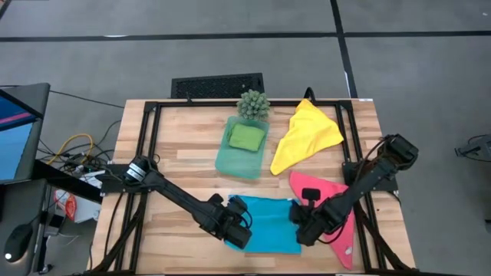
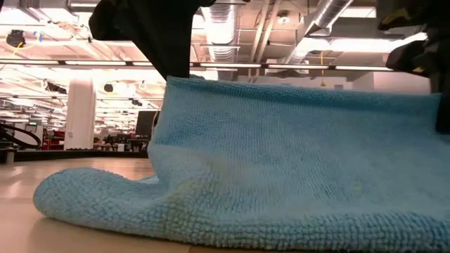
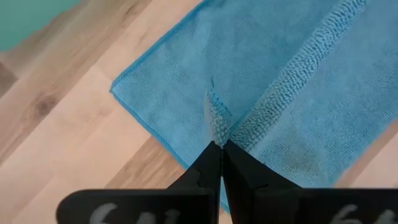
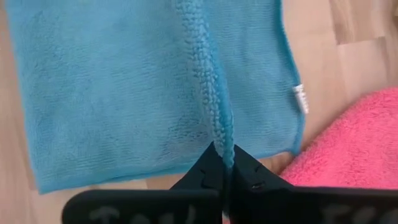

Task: Fold microfiber towels
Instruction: Fold the blue micro fiber cloth

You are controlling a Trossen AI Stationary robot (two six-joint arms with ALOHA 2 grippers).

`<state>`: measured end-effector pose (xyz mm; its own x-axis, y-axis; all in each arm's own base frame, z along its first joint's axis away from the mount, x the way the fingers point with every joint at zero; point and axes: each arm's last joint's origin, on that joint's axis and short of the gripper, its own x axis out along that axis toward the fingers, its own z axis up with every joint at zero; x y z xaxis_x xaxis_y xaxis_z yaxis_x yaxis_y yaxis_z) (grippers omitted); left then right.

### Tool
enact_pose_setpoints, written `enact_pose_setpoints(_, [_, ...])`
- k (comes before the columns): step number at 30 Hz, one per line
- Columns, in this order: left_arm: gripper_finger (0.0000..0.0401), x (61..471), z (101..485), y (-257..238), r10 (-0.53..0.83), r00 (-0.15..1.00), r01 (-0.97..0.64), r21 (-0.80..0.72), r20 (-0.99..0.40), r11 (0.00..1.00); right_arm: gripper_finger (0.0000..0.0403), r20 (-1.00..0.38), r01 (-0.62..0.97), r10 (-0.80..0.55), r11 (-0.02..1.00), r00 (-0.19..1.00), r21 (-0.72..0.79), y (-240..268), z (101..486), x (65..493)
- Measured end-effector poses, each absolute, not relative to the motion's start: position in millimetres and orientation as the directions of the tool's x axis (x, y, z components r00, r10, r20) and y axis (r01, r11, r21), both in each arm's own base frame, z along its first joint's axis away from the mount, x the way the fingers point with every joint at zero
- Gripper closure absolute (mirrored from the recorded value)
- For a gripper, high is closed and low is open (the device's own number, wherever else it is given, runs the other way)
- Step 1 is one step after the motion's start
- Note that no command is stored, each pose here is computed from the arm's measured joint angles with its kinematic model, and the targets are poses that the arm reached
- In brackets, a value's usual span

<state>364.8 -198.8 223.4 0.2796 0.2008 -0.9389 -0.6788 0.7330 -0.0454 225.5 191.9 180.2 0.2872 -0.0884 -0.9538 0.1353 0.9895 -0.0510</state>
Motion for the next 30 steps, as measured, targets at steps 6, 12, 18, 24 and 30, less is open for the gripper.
enact_pose_setpoints(6, [0.0378,366.3,223.3,-194.4,0.215,0.275,-0.692,-0.038,-0.937,0.721,0.0357,-0.96,0.155,-0.098,0.986,0.262,-0.058,189.5,179.3,224.4])
enact_pose_setpoints(12, [0.0331,367.8,223.3,-192.6,0.209,0.275,-0.692,-0.043,-0.939,0.721,0.0312,-0.956,0.182,-0.117,0.981,0.27,-0.068,188.4,179.0,224.8])
enact_pose_setpoints(18, [0.0279,368.4,223.6,-191.8,0.205,0.276,-0.659,-0.03,-0.939,0.751,0.0253,-0.944,0.228,-0.113,0.973,0.311,-0.041,187.9,182.4,227.6])
enact_pose_setpoints(24, [0.0244,360.0,243.0,-191.3,0.121,0.259,-0.628,-0.072,-0.958,0.775,0.0216,-0.865,0.189,-0.032,0.979,0.501,0.073,204.4,191.2,237.1])
enact_pose_setpoints(30, [0.0247,328.8,254.1,-237.0,0.066,0.323,-0.574,-0.139,-0.944,0.807,0.0218,-0.858,0.184,-0.019,0.979,0.513,0.088,214.5,173.2,246.1])
